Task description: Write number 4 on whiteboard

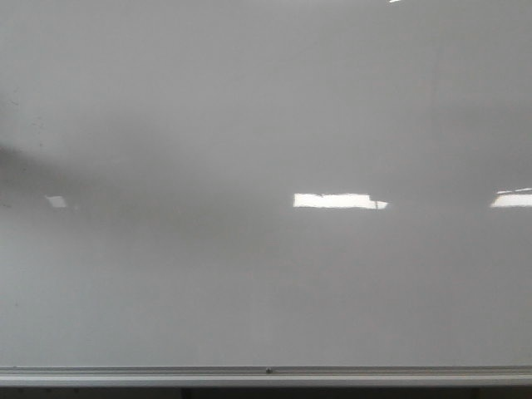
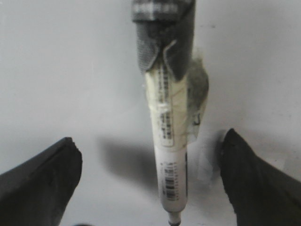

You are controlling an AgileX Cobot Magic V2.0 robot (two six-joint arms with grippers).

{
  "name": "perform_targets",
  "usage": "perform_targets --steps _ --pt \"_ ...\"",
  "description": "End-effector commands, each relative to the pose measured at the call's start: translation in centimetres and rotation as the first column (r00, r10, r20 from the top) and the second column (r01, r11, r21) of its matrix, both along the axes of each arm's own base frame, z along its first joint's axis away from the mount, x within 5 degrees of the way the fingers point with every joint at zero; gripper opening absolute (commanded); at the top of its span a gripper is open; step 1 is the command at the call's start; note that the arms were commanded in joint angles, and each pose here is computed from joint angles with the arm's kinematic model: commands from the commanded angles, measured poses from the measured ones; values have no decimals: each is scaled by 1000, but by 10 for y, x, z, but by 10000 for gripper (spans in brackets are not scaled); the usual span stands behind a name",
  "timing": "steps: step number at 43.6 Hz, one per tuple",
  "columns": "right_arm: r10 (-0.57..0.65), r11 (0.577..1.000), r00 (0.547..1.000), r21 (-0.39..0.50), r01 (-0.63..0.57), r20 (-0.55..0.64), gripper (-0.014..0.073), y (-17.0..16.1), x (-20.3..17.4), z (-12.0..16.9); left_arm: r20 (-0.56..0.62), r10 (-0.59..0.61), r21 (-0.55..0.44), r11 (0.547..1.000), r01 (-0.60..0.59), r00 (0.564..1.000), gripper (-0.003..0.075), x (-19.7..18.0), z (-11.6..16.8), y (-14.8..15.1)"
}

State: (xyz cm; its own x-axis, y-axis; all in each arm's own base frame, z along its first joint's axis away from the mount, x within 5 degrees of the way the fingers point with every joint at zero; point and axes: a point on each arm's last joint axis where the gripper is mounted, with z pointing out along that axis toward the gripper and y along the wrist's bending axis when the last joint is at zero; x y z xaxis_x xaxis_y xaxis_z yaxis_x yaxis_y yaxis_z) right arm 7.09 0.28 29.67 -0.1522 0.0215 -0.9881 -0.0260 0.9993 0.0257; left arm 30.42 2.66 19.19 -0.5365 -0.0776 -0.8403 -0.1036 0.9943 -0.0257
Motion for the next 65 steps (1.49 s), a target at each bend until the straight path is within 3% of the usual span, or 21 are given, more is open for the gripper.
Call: perform_targets --steps 1,14,26,35,40,43,48,51,53,59,63,65 --pt "-13 1000 995 -6 13 103 562 -1 2 19 151 7 5 1000 -8 988 538 7 25 2" --pt "-13 1000 994 -6 14 111 562 -1 2 20 188 7 8 1000 -8 982 285 9 27 2" --pt "-15 1000 992 -6 16 128 562 -1 2 21 154 7 5 1000 -8 988 -8 8 24 2" --pt "-15 1000 992 -6 16 128 562 -1 2 21 50 -48 16 999 47 998 -20 3 33 -11" --pt "-15 1000 992 -6 16 128 562 -1 2 21 -74 -169 76 982 175 983 -20 3 55 -39" --pt "-15 1000 992 -6 16 128 562 -1 2 21 -172 -263 118 951 285 949 -20 3 69 -62" --pt "-15 1000 992 -6 16 128 562 -1 2 21 -298 -442 129 860 494 846 -20 -4 90 -101" --pt "-15 1000 992 -6 16 128 562 -1 2 21 -339 -567 105 771 629 751 -20 -11 101 -122" --pt "-15 1000 992 -6 16 128 562 -1 2 21 -357 -661 78 683 726 660 -20 -18 108 -138" --pt "-15 1000 992 -6 16 124 562 -1 2 21 -359 -871 -12 364 931 335 -20 -44 123 -174" --pt "-14 1000 994 -6 15 113 562 -1 2 20 -345 -923 -68 204 977 169 -20 -61 131 -191" --pt "-13 1000 994 -6 14 107 562 -1 2 19 -352 -930 -89 145 985 105 -20 -68 133 -196"
